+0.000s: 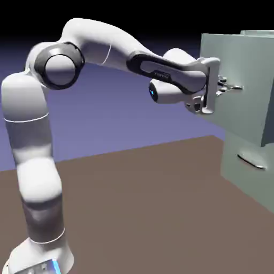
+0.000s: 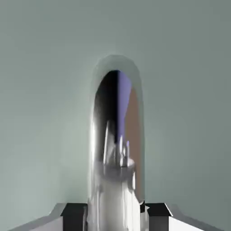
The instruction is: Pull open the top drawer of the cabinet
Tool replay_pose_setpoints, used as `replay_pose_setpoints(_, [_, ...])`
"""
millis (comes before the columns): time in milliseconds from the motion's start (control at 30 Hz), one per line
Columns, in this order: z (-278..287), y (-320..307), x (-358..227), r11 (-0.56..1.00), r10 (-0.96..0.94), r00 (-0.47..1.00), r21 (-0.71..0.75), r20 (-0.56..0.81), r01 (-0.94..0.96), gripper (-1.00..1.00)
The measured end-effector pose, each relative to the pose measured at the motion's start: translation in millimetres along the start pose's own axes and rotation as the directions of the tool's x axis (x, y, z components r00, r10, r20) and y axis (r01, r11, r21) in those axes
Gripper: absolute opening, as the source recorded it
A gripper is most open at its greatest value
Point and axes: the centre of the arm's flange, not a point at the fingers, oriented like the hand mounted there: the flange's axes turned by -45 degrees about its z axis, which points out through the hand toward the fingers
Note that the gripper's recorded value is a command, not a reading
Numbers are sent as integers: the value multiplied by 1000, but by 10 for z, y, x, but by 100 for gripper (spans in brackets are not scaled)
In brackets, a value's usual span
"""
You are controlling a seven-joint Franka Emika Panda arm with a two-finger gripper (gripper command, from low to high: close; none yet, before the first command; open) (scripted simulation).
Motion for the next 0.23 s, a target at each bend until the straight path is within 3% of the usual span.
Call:
replay_pose_setpoints(100, [-332, 0, 1, 1000, 0, 1000, 0, 0, 0, -100])
replay_pose_setpoints(133, [-431, -1, 1, 1000, 0, 1000, 0, 0, 0, 100])
replay_pose_setpoints(233, [-551, -5, -15, 1000, 0, 1000, -1, 3, 0, 100])
